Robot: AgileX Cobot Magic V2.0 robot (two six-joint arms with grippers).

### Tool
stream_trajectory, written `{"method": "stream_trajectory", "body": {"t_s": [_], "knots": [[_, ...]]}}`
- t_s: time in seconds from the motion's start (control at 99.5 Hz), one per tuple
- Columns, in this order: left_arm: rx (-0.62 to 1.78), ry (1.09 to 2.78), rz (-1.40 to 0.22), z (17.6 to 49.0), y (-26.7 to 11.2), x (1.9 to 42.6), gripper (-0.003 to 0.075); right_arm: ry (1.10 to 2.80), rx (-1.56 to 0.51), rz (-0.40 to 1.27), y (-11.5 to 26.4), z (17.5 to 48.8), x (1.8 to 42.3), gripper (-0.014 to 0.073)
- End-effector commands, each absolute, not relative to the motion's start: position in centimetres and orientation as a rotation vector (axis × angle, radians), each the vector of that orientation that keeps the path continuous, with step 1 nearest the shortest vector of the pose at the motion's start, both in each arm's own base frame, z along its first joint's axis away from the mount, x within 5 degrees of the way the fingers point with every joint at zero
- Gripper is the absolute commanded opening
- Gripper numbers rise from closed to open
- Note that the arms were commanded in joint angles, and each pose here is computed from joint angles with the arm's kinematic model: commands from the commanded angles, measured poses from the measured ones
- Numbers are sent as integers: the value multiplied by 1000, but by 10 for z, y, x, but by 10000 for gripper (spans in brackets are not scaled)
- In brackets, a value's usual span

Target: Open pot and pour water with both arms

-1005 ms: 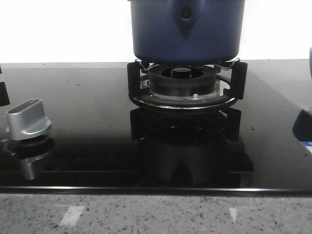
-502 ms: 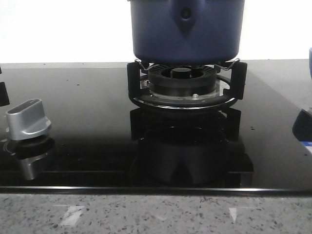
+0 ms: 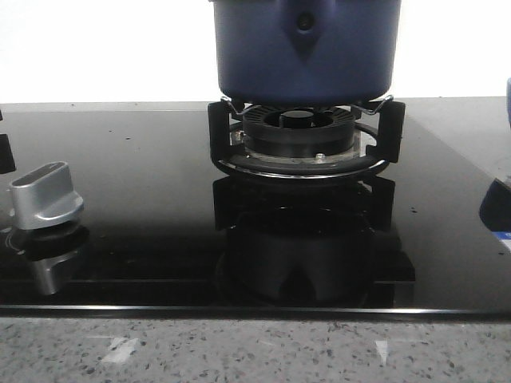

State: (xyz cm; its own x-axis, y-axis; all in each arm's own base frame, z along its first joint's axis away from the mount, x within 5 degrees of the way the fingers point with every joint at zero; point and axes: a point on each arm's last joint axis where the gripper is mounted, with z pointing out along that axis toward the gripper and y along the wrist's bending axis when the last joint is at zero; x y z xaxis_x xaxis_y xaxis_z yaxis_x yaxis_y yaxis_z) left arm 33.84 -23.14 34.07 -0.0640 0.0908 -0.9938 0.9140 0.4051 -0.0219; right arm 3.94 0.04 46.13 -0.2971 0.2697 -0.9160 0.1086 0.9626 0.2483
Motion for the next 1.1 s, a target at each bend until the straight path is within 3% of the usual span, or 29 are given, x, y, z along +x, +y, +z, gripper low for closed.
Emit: {"method": "stream_trajectory", "body": {"t_s": [0.0, 0.844, 0.914, 1.085], "knots": [[894, 1370, -940, 376, -231, 325, 333, 1767, 249, 160, 0, 475, 41, -69], [888, 1418, -865, 360, -243, 332, 335, 1772, 249, 167, 1, 475, 40, -69], [870, 1415, -885, 361, -243, 332, 363, 1772, 249, 167, 1, 475, 40, -69], [841, 1396, -921, 367, -244, 332, 559, 1779, 250, 167, 0, 472, 43, -69]]}}
